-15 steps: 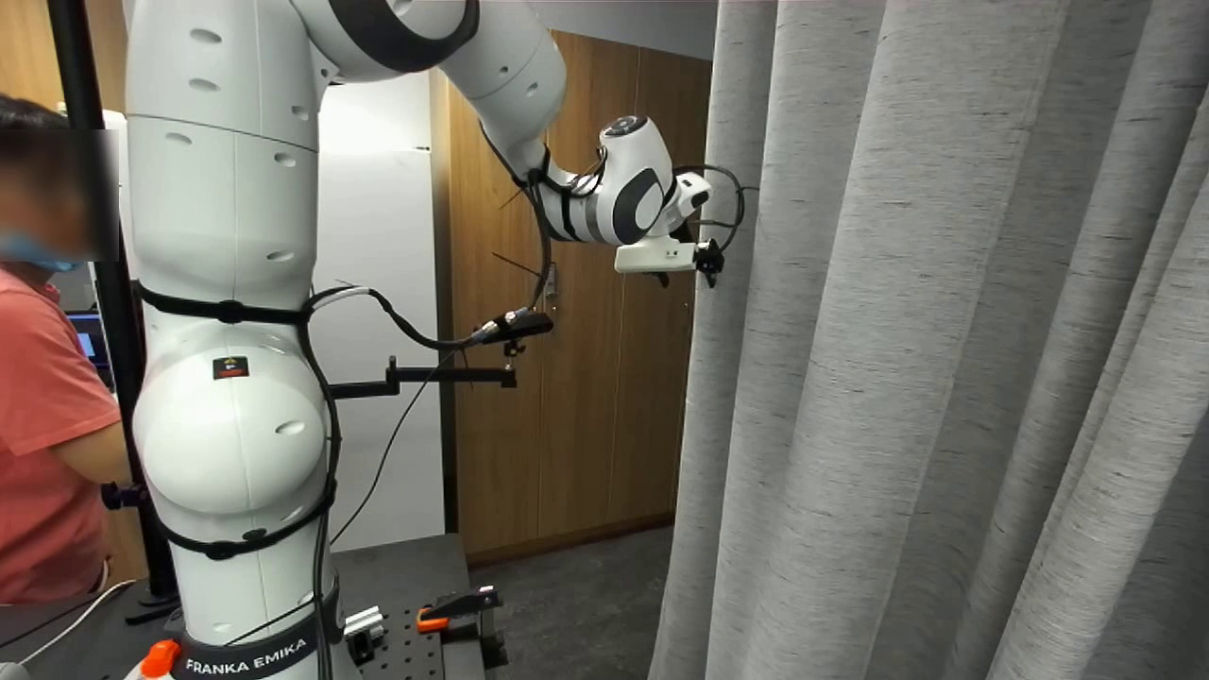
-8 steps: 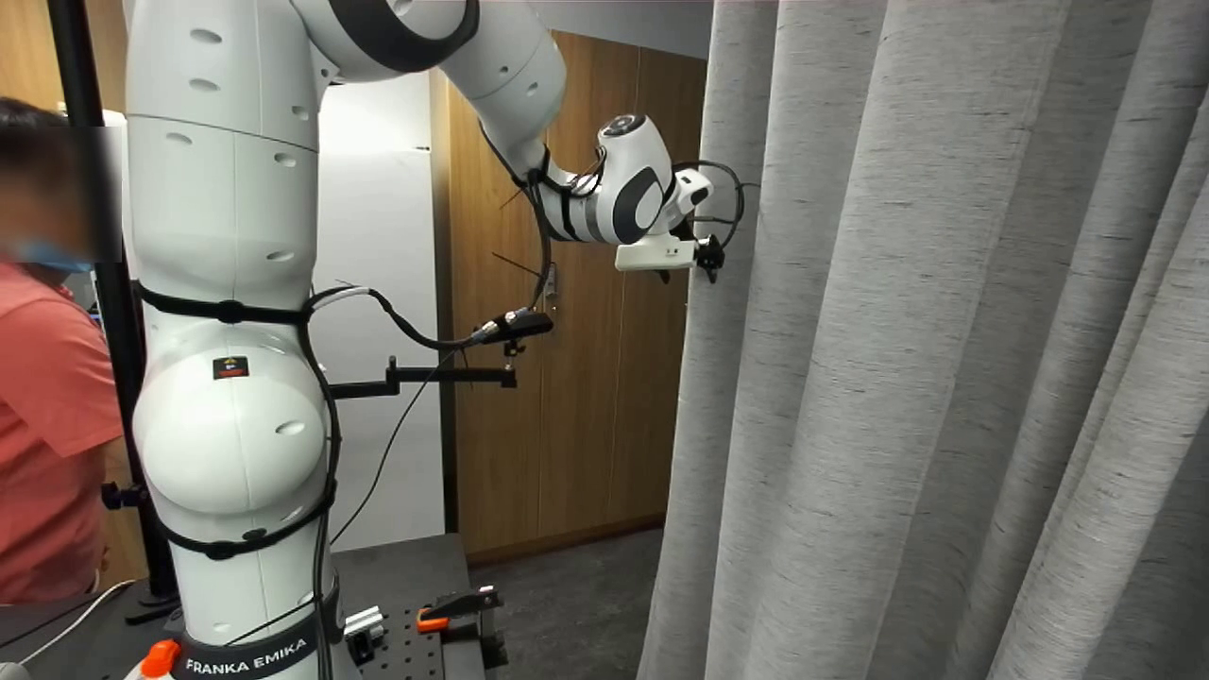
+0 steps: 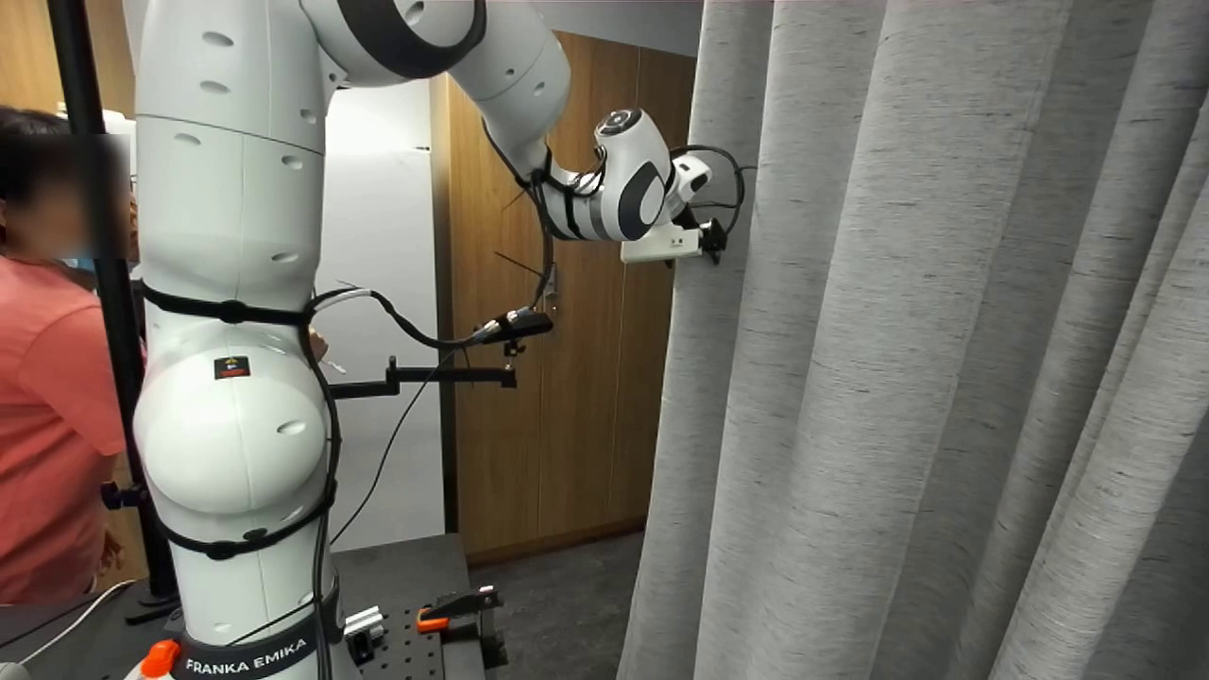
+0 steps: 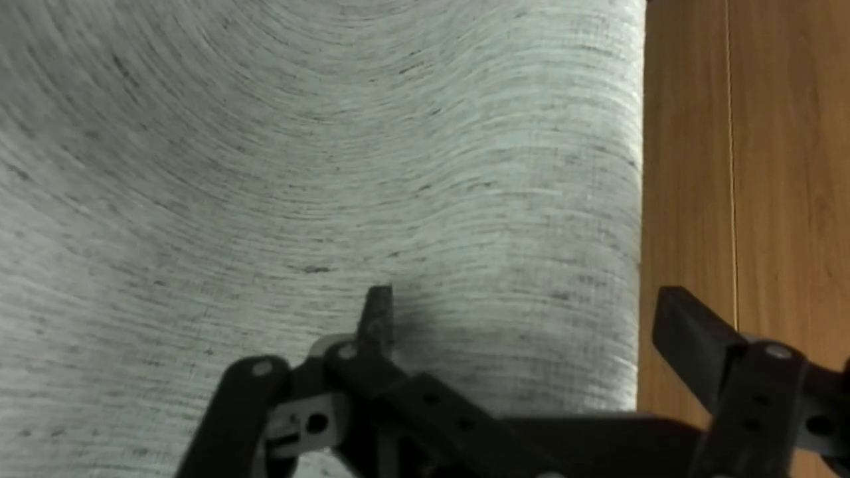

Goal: Move the curtain to the right

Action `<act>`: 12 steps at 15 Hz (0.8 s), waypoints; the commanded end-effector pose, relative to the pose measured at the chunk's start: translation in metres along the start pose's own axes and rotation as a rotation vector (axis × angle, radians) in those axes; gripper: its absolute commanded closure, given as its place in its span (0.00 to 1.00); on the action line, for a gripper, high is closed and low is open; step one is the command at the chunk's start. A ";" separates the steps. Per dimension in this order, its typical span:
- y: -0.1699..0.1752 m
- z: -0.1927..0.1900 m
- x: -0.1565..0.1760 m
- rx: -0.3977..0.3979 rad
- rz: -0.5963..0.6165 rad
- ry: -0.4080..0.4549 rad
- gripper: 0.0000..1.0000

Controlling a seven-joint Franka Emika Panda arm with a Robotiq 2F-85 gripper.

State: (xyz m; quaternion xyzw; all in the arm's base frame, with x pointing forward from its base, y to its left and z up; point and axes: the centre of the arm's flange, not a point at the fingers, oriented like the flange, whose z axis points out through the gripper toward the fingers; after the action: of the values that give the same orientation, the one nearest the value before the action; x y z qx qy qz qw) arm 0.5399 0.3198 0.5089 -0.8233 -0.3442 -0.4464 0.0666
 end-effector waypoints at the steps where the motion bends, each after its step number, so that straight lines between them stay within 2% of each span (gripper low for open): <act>1: -0.003 0.020 0.015 -0.004 -0.017 0.039 0.00; 2: -0.002 0.023 0.017 0.003 -0.014 0.038 0.22; 4: 0.002 0.028 0.017 0.011 0.000 0.029 0.35; 8: 0.005 0.027 0.011 0.013 0.023 0.003 0.67; 12: -0.001 0.023 0.004 0.036 0.052 -0.064 0.98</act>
State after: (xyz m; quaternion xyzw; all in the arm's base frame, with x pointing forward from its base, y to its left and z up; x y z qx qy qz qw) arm 0.5598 0.3320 0.4947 -0.8288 -0.3429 -0.4357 0.0748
